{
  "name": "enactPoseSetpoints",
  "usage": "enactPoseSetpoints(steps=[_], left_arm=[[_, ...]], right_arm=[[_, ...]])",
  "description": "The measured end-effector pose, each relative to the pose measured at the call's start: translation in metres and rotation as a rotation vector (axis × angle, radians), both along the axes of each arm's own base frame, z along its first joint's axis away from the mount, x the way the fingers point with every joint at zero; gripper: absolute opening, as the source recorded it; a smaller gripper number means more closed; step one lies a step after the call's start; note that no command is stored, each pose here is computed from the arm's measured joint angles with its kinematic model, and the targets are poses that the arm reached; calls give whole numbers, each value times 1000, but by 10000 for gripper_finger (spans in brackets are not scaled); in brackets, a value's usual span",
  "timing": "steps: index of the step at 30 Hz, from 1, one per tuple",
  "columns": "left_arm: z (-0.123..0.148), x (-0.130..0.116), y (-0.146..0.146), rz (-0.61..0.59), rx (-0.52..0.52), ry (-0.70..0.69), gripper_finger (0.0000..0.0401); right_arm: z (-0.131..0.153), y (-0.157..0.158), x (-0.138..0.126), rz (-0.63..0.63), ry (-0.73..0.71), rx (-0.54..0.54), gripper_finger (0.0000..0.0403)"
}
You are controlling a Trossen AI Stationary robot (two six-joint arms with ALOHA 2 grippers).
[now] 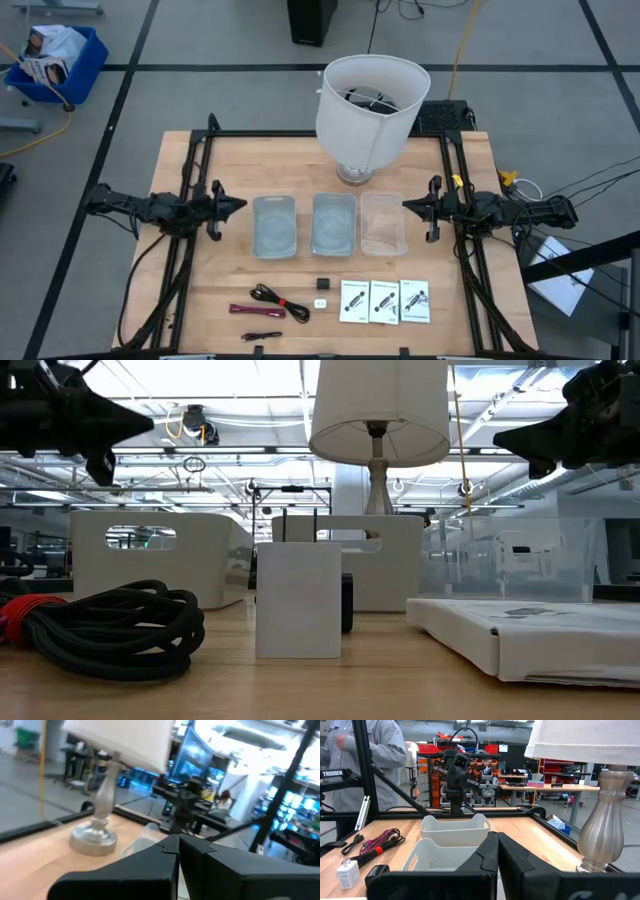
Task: Pick and place items into bin
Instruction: Put the top black charger cable into the left gray bin
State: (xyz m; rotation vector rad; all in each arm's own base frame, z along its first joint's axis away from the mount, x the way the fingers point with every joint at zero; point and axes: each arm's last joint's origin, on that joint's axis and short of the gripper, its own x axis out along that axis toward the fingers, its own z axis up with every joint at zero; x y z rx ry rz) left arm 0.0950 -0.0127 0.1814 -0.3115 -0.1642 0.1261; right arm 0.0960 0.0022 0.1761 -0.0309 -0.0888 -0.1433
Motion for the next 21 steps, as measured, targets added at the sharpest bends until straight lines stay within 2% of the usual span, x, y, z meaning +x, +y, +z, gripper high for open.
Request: enactPoseSetpoints(steps=[3,7,9,14,17,21], left_arm=[[1,2,-3,-85,76,31,10],[-9,10,-6,-63,85,144,10],[-9,15,-8,-76,78,156,10],[11,35,-18,-154,105,217,10],[29,56,-31,-199,195,303,10],[44,95,-56,-263,373,461,10]], right_arm=[[0,0,0,-3,4,-26,0],[0,0,0,-7,7,-49,0],[0,0,0,-7,8,-53,0],[0,0,0,-10,10,-70,0],[0,0,0,-10,10,-70,0],[0,0,0,-11,11,-70,0]])
